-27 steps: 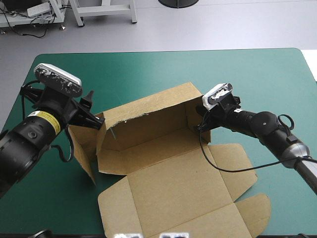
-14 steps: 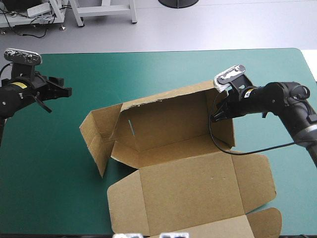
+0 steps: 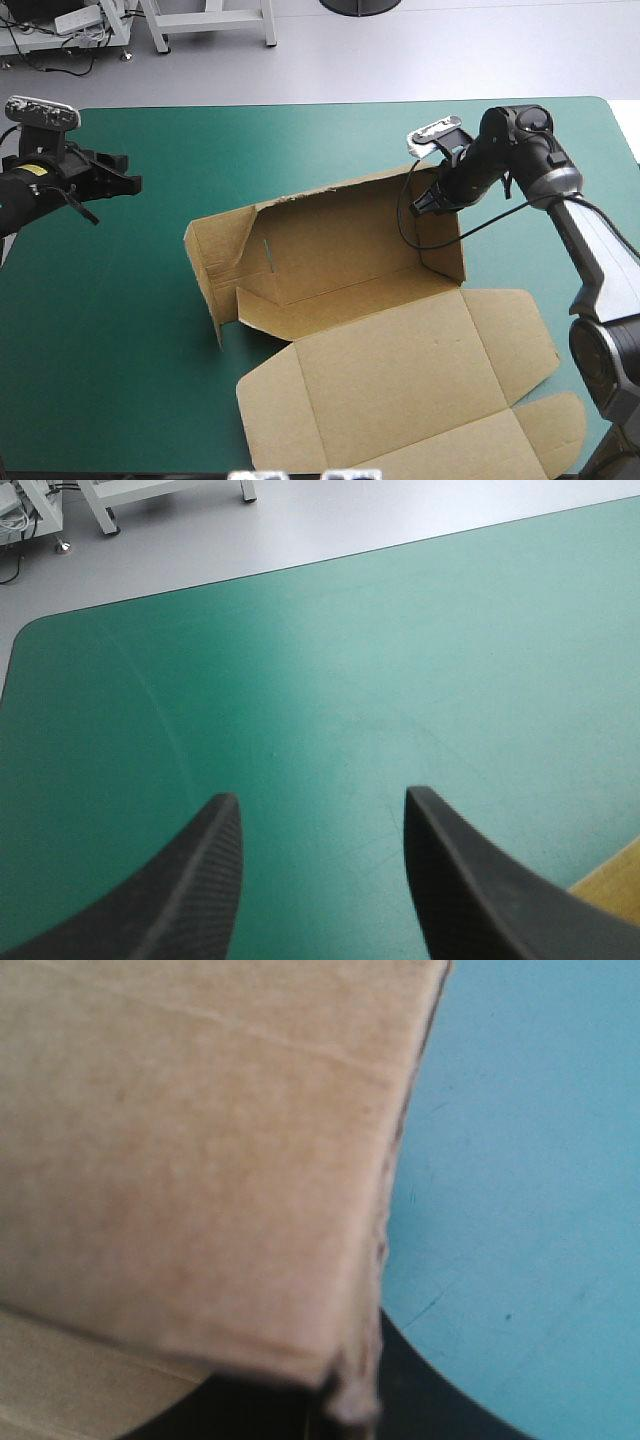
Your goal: Fold the box
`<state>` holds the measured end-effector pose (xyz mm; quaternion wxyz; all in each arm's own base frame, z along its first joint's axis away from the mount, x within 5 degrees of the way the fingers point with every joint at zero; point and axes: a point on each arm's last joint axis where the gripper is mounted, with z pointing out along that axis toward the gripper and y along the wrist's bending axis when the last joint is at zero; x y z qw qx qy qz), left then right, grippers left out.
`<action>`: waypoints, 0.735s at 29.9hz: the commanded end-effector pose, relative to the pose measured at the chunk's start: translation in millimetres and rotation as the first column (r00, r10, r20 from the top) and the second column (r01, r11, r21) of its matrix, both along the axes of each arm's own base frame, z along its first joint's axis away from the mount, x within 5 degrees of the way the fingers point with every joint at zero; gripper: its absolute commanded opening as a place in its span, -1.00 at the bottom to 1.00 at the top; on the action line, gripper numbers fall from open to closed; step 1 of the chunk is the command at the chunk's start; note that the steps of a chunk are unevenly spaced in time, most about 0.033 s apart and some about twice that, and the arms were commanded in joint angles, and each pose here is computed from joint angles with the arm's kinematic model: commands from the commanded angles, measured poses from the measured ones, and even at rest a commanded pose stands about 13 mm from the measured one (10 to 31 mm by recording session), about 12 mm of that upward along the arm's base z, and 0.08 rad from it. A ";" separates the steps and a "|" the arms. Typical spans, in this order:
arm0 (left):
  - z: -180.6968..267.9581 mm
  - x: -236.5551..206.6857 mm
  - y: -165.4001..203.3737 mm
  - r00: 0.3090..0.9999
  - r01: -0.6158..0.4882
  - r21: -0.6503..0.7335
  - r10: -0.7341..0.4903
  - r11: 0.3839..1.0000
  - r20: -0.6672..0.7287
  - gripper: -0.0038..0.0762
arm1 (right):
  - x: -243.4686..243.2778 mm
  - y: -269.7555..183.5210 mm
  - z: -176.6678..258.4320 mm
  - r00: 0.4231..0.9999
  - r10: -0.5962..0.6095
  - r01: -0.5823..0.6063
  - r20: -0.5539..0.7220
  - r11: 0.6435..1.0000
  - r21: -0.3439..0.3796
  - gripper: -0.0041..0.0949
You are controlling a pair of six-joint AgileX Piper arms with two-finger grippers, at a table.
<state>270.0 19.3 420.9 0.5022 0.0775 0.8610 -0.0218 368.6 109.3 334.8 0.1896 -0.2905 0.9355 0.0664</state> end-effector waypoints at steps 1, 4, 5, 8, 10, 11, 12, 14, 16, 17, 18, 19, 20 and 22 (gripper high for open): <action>19.9 -6.3 -1.3 0.994 -0.012 -0.025 0.015 1.000 0.104 -0.01 | 13.0 -1.1 4.2 1.000 0.016 -0.015 0.023 0.999 -0.030 -0.97; 19.2 -6.7 -1.9 0.995 -0.007 -0.029 0.010 1.000 0.095 -0.01 | 32.1 4.1 -8.9 1.000 0.013 -0.013 0.009 1.000 -0.028 -0.97; 18.8 -6.9 -2.2 0.996 -0.003 -0.027 0.005 1.000 0.090 0.00 | 37.8 6.6 -12.5 1.000 0.014 -0.014 0.006 1.000 -0.017 -0.97; 18.7 -7.1 -3.0 0.996 0.003 -0.037 0.000 0.999 0.087 -0.01 | 51.6 12.1 -20.5 1.000 0.013 -0.013 0.002 1.000 0.006 -0.97; 19.1 -7.1 -4.4 0.996 0.022 -0.034 -0.019 0.999 0.093 -0.01 | 58.2 15.3 -26.8 1.000 0.014 -0.014 -0.008 1.000 0.022 -0.97; 19.4 -7.1 -5.0 0.995 0.025 -0.042 -0.021 0.999 0.095 -0.01 | 60.6 16.4 -30.5 1.000 0.015 -0.014 -0.015 1.000 0.026 -0.97; 19.4 -7.1 -5.0 0.995 0.025 -0.042 -0.021 0.999 0.095 -0.01 | 62.0 17.0 -33.1 1.000 0.015 -0.014 -0.021 0.999 0.028 -0.97; 19.4 -7.1 -5.0 0.995 0.025 -0.042 -0.021 0.999 0.095 -0.01 | 64.4 18.6 -39.9 0.999 0.019 -0.018 -0.037 0.999 0.034 -0.97; 19.1 -7.1 -4.5 0.995 0.023 -0.033 -0.020 0.999 0.093 -0.01 | 66.8 19.2 -46.7 0.998 0.021 -0.020 -0.051 0.999 0.029 -0.97; 19.1 -7.1 -4.4 0.995 0.024 -0.030 -0.021 0.999 0.093 -0.01 | 67.2 19.3 -47.8 0.998 0.033 -0.031 -0.050 0.999 0.026 -0.97; 19.1 -7.1 -4.4 0.995 0.024 -0.030 -0.021 0.999 0.093 -0.01 | 67.5 19.3 -48.5 0.998 0.041 -0.040 -0.049 0.999 0.023 -0.97; 19.1 -7.1 -4.4 0.995 0.024 -0.030 -0.021 0.999 0.093 0.00 | 67.9 19.5 -47.1 0.998 0.039 -0.037 -0.045 0.999 0.025 -0.95; 19.1 -7.1 -4.4 0.995 0.024 -0.030 -0.021 0.999 0.093 0.00 | 68.6 19.6 -43.9 0.999 0.033 -0.032 -0.035 0.999 0.029 -0.91; 19.1 -7.1 -4.4 0.995 0.024 -0.030 -0.021 0.999 0.093 0.00 | 68.0 19.7 -32.0 1.000 0.028 -0.028 -0.002 0.999 0.041 -0.71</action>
